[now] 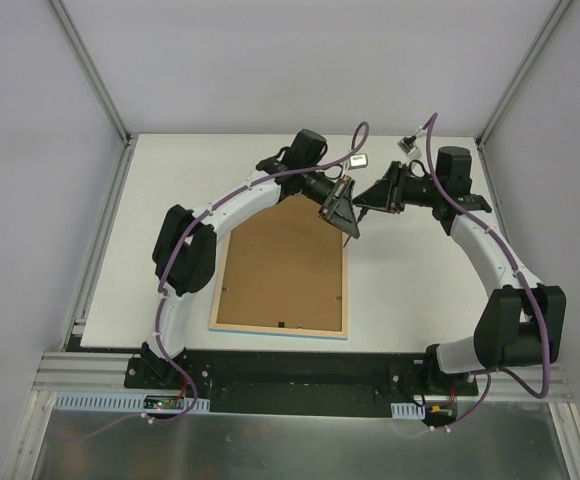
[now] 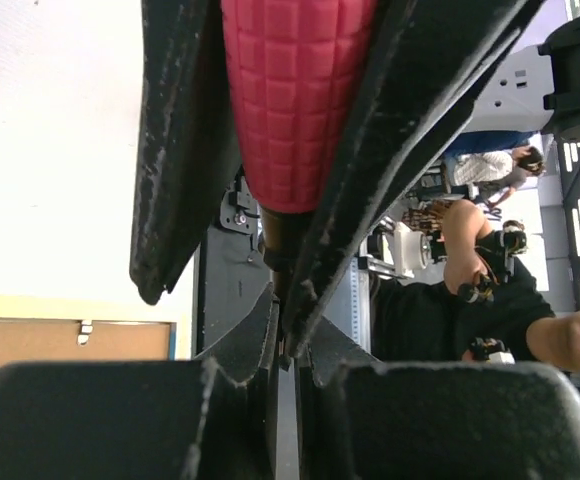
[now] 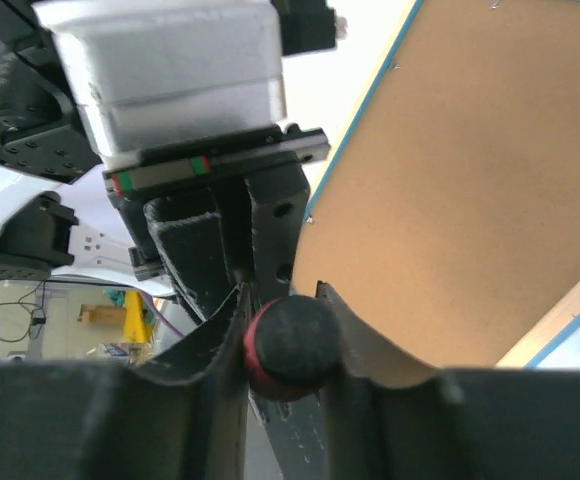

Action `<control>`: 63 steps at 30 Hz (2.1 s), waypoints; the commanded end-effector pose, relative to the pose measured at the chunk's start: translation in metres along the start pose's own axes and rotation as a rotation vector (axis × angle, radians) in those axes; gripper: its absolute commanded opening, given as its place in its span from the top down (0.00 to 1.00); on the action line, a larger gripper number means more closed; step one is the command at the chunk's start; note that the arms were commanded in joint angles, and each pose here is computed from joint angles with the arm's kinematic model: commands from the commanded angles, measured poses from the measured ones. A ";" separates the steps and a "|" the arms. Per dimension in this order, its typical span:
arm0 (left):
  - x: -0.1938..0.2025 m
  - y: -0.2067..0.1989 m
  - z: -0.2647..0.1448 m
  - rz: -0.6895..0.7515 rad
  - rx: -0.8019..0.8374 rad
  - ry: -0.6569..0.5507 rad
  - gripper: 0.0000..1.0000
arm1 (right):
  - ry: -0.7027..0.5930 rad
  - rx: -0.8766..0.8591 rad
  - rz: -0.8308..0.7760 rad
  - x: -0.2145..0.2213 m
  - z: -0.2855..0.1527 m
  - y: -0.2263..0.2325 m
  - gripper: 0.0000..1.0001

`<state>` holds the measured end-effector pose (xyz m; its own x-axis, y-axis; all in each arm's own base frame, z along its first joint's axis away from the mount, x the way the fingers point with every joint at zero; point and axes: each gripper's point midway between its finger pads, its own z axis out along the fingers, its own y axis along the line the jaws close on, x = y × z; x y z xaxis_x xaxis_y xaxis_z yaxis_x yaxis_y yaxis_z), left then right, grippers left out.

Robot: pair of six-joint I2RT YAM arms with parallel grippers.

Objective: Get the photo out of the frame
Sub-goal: Pick up the screwdriver from the center of the board.

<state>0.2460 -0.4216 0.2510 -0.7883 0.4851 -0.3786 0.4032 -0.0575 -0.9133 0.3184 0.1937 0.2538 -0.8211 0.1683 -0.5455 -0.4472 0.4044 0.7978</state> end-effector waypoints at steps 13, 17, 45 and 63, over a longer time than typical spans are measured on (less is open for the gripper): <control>-0.021 -0.056 -0.061 0.185 -0.027 -0.128 0.09 | -0.365 0.136 -0.101 -0.057 -0.053 0.022 0.99; -0.031 -0.054 -0.063 0.217 -0.058 -0.154 0.05 | -0.571 0.149 0.026 -0.077 -0.072 0.020 0.99; -0.032 -0.045 0.001 0.202 -0.001 -0.042 0.52 | -0.620 0.060 0.221 -0.062 -0.064 0.011 0.99; -0.020 -0.047 0.003 0.202 0.023 -0.015 1.00 | -0.395 0.017 0.081 -0.044 -0.049 0.027 0.43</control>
<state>0.2560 -0.4354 0.2784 -0.7481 0.4447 -0.4924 0.5106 -0.0882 -0.8553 0.3356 0.1386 0.2959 -0.6056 0.6670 -0.4340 -0.2343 0.3717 0.8983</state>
